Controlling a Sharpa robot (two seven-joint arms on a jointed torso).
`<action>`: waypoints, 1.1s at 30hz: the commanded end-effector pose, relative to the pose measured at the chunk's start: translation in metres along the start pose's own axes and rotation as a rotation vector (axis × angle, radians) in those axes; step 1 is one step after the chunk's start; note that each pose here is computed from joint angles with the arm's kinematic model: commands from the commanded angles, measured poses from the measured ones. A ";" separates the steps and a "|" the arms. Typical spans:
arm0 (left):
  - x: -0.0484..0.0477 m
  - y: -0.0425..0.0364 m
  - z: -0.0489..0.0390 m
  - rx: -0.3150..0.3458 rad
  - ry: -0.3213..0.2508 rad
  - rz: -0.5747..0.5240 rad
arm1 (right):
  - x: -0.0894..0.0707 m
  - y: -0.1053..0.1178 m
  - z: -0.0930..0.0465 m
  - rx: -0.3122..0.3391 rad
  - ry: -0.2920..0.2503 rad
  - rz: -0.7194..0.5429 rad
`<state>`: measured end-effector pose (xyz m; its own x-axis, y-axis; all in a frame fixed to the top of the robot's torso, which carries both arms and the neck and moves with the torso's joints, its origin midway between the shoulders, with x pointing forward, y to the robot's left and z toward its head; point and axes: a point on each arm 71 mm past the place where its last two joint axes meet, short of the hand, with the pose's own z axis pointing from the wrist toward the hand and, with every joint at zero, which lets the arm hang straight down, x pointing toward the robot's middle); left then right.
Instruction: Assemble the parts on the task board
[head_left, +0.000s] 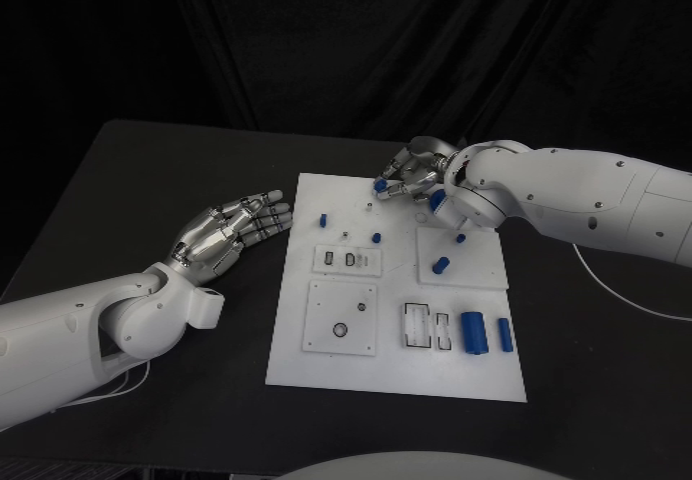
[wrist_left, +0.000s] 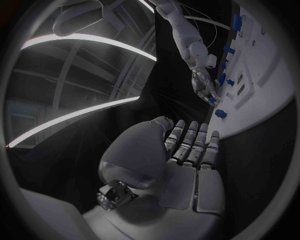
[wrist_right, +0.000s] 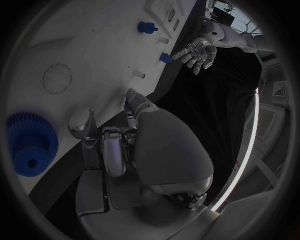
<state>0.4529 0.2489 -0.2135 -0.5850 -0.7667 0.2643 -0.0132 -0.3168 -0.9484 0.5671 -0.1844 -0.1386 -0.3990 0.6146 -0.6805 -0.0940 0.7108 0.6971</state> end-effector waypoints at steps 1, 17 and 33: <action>0.0016 -0.0056 -0.0004 0.091 0.016 -0.012 | 0.004 -0.006 0.000 0.045 0.020 -0.018; 0.0015 -0.0053 -0.0003 0.089 0.017 -0.013 | 0.007 0.000 0.000 0.001 0.025 -0.017; 0.0010 -0.0050 -0.0005 0.085 0.018 -0.014 | 0.009 0.005 0.000 -0.036 0.015 -0.017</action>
<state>0.4533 0.2494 -0.2139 -0.5858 -0.7658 0.2653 -0.0143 -0.3175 -0.9481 0.5650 -0.1797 -0.1384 -0.4015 0.6065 -0.6862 -0.1185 0.7086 0.6956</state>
